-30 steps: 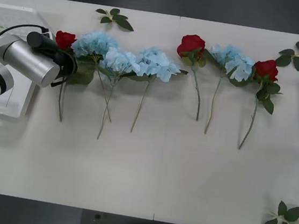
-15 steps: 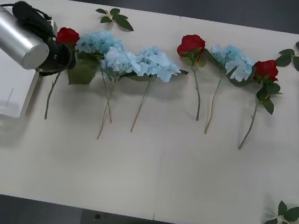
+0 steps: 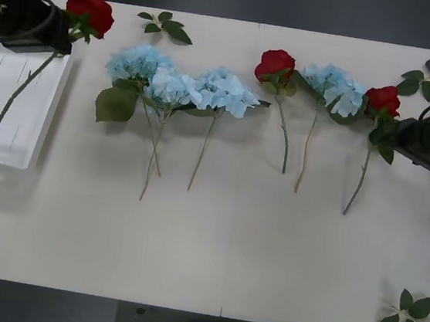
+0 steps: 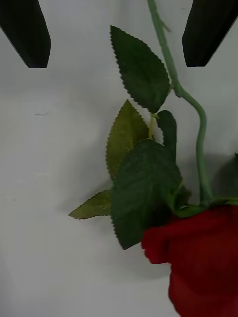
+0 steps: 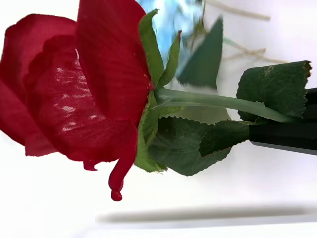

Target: Put the red flowers into the right box and the blue flowers into the left box

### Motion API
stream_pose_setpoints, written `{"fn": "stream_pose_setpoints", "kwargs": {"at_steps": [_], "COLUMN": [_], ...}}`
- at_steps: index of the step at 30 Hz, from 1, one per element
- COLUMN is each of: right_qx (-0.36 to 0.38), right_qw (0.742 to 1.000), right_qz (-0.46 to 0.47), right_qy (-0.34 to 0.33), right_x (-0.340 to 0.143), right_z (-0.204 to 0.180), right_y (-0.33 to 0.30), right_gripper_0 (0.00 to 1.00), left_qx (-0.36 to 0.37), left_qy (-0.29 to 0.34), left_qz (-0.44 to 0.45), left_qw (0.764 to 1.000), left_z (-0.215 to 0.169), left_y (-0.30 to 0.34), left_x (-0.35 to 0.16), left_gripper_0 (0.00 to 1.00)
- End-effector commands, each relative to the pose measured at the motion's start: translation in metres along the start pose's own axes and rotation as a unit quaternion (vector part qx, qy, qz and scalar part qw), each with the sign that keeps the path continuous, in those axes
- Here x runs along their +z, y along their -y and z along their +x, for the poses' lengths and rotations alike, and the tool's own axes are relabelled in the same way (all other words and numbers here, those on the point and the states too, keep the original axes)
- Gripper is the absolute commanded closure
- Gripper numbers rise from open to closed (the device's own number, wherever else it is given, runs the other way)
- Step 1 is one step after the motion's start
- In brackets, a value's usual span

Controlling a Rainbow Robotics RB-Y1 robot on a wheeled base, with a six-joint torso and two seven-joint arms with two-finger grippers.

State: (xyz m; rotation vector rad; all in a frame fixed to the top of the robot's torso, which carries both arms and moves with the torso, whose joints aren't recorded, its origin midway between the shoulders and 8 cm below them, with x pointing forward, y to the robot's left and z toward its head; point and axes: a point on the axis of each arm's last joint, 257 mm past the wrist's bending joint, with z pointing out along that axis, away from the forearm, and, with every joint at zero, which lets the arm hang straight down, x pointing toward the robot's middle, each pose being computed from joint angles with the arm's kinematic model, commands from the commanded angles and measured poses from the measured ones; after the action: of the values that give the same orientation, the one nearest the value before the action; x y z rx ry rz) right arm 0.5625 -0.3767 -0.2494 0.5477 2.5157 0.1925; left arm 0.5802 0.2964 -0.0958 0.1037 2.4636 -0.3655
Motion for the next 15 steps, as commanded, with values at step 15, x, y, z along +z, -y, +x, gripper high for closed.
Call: {"fn": "stream_pose_setpoints", "kwargs": {"at_steps": [15], "right_qx": [0.014], "right_qw": [0.999], "right_qz": [-0.034], "right_qy": [-0.004], "right_x": [0.030], "right_z": [0.022], "right_y": [-0.050], "right_gripper_0": [0.22], "left_qx": [0.183], "left_qy": [0.167], "left_qz": [0.422], "left_qw": [0.872], "left_z": [0.039], "left_y": [0.175], "left_x": [-0.045], "left_gripper_0": [1.00]}}
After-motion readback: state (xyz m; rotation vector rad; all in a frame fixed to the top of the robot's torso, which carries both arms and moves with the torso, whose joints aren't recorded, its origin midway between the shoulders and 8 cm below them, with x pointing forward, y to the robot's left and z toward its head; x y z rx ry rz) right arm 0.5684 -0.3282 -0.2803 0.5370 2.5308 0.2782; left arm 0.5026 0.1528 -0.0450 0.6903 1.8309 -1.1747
